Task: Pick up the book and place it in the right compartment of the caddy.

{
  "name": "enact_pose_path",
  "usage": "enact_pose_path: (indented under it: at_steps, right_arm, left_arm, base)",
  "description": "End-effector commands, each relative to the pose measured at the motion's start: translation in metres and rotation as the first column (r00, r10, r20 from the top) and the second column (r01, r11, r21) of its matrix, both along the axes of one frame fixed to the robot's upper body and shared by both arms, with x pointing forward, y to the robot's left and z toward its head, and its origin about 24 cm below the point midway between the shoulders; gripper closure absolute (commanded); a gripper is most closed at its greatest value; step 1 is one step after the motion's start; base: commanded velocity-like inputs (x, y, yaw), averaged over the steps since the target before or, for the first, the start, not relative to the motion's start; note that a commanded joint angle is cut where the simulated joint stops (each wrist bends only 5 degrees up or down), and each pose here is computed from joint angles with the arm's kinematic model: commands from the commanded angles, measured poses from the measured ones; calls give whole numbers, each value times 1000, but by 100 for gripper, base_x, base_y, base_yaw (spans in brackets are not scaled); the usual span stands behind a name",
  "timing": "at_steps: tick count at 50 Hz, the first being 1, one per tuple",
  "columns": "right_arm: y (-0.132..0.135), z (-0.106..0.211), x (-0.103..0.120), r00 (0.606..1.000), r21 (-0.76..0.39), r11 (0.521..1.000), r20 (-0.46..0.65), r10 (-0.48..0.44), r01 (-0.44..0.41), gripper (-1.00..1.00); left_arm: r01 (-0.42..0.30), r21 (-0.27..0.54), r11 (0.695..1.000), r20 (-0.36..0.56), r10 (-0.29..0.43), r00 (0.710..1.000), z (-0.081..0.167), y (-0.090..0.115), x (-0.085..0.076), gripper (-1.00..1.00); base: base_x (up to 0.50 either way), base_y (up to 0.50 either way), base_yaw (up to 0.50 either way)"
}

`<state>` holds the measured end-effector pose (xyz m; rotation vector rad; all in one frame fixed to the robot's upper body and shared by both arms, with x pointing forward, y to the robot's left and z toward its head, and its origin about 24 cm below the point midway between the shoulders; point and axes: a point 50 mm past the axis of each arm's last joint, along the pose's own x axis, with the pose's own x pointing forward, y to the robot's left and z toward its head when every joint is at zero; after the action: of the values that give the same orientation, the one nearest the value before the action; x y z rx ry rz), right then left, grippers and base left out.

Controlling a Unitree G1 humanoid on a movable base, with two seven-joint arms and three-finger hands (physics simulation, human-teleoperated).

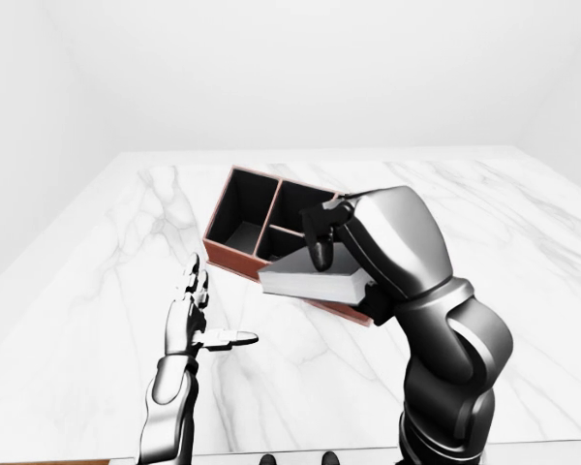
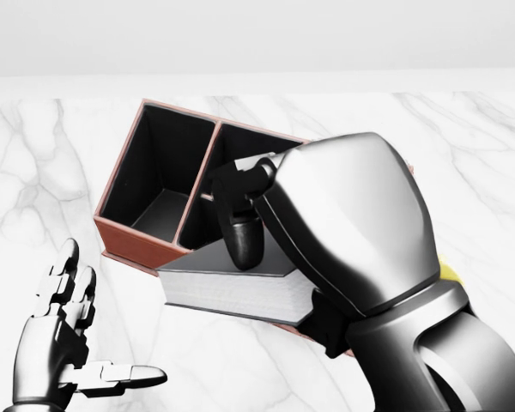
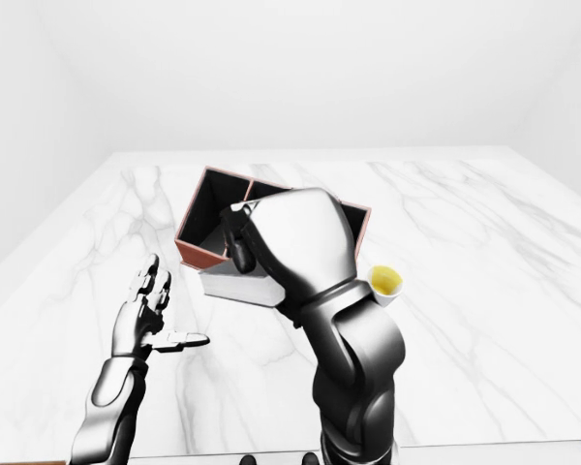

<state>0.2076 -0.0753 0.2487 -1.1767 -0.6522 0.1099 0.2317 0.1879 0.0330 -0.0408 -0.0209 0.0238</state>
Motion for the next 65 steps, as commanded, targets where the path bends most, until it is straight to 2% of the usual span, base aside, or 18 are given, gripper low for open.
enact_pose_path:
  at_steps: [1, 13, 19, 23, 31, 36, 42, 49, 54, 65]
  right_arm:
    - [1, 35, -14, 983, 54, 998, 182, 17, -28, 100]
    - [1, 76, -6, 941, 25, 1000, 338, -7, -1, 100]
    - [1, 92, 2, 928, -14, 1000, 372, -17, 23, 100]
    - [2, 106, 17, 929, -55, 997, 369, -25, 48, 100]
    - [-4, 119, 53, 957, -121, 987, 283, -64, 102, 100]
    - [-9, 121, 85, 978, -166, 976, 175, -111, 140, 100]
    - [-17, 122, 117, 985, -203, 964, 55, -166, 174, 100]
    - [-21, 119, 140, 977, -233, 954, -51, -205, 188, 100]
    - [-30, 109, 160, 957, -257, 945, -152, -248, 204, 100]
    - [-40, 94, 174, 927, -285, 933, -238, -290, 218, 100]
  left_arm:
    - [2, 1, 1000, -1, -2, 1000, 0, -1, -1, -100]
    - [6, 0, 1000, 18, -6, 1000, 4, 0, -4, -100]
    - [8, 0, 1000, 31, -8, 999, 7, 0, -5, -100]
    - [11, -2, 1000, 40, -11, 999, 9, 1, -6, -100]
    - [15, -11, 1000, 39, -15, 999, 8, 2, -5, -100]
    - [16, -16, 1000, 46, -15, 999, 10, 4, -5, -100]
    - [15, -21, 1000, 51, -14, 999, 11, 4, -4, -100]
    - [17, -21, 1000, 71, -15, 997, 15, 3, -4, -100]
    - [14, -18, 1000, 78, -12, 997, 17, 4, -4, -100]
    - [12, -14, 1000, 80, -11, 997, 18, 4, -4, -100]
  base:
    - [0, 0, 0]
    - [0, 0, 0]
    - [0, 0, 0]
    - [0, 0, 0]
    - [0, 0, 0]
    - [0, 0, 0]
    - [0, 0, 0]
    - [0, 0, 0]
    - [0, 0, 0]
    - [0, 0, 0]
